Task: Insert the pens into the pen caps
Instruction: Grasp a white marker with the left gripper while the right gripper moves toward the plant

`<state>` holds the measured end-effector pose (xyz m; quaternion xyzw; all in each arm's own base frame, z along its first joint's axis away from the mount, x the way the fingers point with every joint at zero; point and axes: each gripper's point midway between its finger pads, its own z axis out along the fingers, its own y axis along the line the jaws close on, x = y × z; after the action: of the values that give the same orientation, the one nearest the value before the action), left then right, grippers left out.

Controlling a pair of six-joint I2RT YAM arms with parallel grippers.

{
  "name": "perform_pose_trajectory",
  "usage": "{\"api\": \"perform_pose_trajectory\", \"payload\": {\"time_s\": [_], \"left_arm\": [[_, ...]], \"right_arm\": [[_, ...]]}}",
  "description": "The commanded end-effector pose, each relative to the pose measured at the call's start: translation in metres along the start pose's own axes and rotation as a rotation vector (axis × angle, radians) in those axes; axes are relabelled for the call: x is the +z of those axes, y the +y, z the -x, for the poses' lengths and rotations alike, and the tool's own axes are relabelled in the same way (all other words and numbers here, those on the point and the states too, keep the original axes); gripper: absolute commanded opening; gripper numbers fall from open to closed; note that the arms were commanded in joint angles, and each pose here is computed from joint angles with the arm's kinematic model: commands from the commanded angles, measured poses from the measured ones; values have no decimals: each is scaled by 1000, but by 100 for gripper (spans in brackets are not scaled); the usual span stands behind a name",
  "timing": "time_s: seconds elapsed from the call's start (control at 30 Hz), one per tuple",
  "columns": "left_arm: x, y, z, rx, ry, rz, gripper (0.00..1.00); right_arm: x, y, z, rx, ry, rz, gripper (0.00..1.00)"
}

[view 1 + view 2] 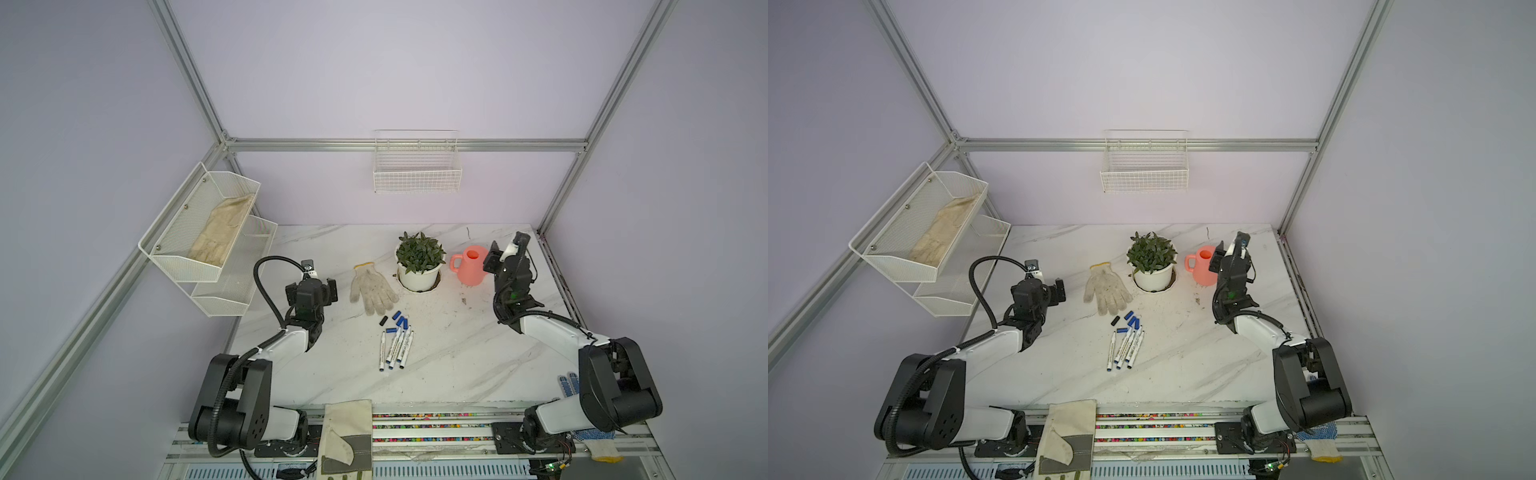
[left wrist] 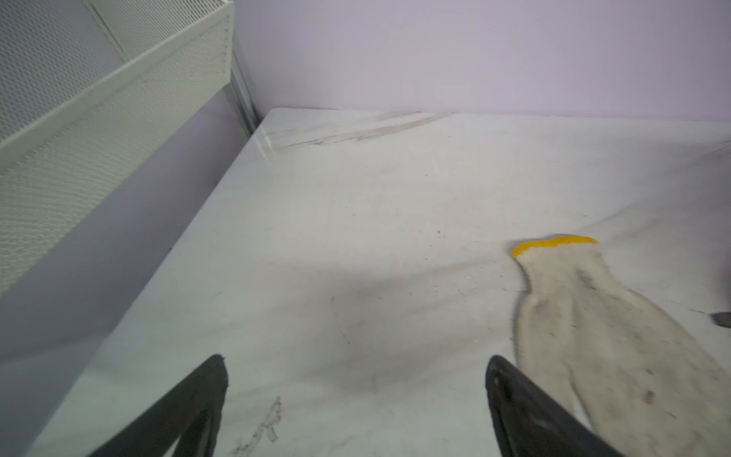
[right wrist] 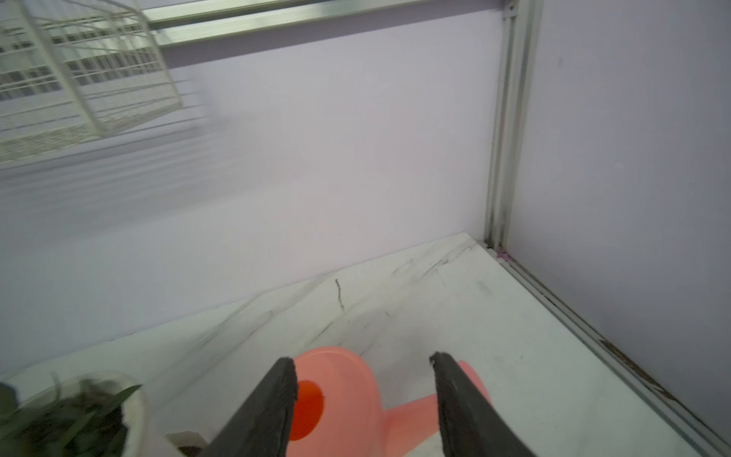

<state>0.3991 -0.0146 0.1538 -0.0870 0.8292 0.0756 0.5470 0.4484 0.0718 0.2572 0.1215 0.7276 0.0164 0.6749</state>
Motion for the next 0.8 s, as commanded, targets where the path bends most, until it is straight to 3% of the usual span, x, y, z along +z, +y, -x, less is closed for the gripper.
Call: {"api": "perform_pose_trajectory", "payload": {"time_s": [0.0,0.23,0.33,0.47,0.77], "left_arm": [[-24,-42,9,-114,49,-87,100],[-89,-123,-43,-123,260,-346,100],[-113,-139,-51,13,285,-397,100],[-132,-151,-77,97,424,-472,99],[-131,-168,-109,185,529,-469,76]], "right_arm": [[-12,22,-12,-11,105,4,58],[-15,76,-7,-64,168,183,58],[-15,89,-7,-93,186,232,58],[-18,100,-6,-97,184,256,57],[-27,133,-3,-104,224,365,54]]}}
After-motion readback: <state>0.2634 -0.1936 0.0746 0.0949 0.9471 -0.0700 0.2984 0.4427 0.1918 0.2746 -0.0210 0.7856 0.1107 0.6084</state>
